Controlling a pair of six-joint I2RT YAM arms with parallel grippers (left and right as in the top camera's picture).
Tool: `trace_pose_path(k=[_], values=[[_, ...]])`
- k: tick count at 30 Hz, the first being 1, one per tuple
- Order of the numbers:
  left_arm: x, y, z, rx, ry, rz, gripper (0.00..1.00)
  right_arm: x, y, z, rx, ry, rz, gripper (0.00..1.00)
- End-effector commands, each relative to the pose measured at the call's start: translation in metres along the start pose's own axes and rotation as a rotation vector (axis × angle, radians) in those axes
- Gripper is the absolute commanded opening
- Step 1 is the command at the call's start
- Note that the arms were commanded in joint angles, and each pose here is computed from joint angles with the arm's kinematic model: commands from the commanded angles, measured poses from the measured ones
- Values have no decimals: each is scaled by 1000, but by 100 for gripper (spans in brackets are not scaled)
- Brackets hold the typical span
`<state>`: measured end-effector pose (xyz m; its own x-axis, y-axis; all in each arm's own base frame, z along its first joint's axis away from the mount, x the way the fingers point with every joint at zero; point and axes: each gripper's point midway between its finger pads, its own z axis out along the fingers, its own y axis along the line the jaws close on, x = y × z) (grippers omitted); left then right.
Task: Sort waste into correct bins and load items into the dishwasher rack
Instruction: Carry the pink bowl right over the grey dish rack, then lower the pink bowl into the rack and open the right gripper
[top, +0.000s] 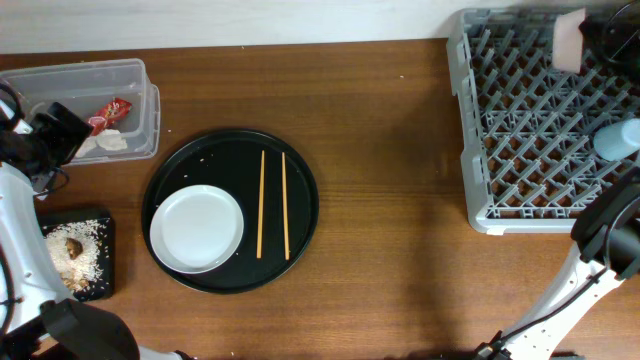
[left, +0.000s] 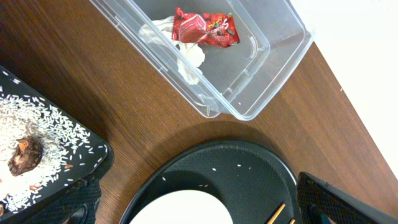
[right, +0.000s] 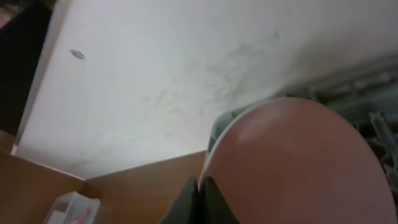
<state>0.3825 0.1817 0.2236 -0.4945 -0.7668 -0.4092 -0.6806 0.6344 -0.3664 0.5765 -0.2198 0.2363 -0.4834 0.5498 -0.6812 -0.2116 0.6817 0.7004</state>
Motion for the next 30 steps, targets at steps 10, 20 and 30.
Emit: trace_pose_path(k=[10, 20, 30], values=[[0, 0, 0, 1, 1, -11, 99, 13, -15, -2, -7, 8, 96, 4], [0, 0, 0, 1, 1, -10, 99, 28, -47, 7, 14, 9, 191, 4], [0, 0, 0, 1, 1, -11, 99, 11, -42, 8, -26, -44, 226, 4]])
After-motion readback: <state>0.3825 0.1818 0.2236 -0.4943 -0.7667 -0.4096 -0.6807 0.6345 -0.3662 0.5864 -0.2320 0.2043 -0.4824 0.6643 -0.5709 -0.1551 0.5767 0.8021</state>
